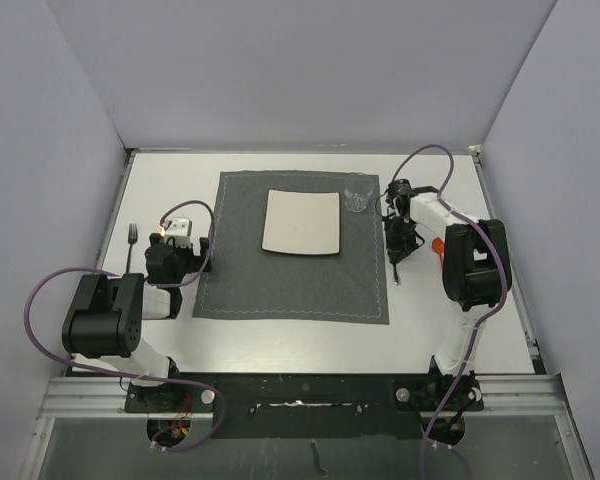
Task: Set the dinner table for one person
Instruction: Pick up the knife at the center of the board.
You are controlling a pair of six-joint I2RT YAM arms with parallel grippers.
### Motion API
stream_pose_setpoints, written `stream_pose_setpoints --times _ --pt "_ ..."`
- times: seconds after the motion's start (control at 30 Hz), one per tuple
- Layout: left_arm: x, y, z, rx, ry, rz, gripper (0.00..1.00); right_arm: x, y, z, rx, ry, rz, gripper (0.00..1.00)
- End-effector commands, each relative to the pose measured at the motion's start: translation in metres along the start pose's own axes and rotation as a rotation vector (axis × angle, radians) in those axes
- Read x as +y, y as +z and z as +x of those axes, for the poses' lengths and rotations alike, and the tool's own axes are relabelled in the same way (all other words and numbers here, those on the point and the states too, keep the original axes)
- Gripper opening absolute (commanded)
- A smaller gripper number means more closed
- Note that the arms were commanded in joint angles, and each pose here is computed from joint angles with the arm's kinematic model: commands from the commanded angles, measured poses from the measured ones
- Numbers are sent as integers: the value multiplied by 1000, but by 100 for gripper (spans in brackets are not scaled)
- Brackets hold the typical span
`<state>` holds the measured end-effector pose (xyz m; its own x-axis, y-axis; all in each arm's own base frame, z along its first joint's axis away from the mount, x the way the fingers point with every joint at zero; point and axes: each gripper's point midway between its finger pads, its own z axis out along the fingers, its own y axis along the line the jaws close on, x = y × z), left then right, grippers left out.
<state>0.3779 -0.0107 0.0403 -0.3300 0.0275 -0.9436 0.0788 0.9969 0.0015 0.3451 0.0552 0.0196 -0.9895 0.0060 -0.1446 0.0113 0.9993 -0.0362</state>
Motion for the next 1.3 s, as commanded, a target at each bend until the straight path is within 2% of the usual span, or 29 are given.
stream_pose_setpoints --times 0.0,1.27 --pt "3 7 -17 -52 -10 -10 98 -2 -28 -22 -91 24 3 0" --pt "3 7 -17 -52 -10 -10 98 6 -33 -27 -86 17 -17 0"
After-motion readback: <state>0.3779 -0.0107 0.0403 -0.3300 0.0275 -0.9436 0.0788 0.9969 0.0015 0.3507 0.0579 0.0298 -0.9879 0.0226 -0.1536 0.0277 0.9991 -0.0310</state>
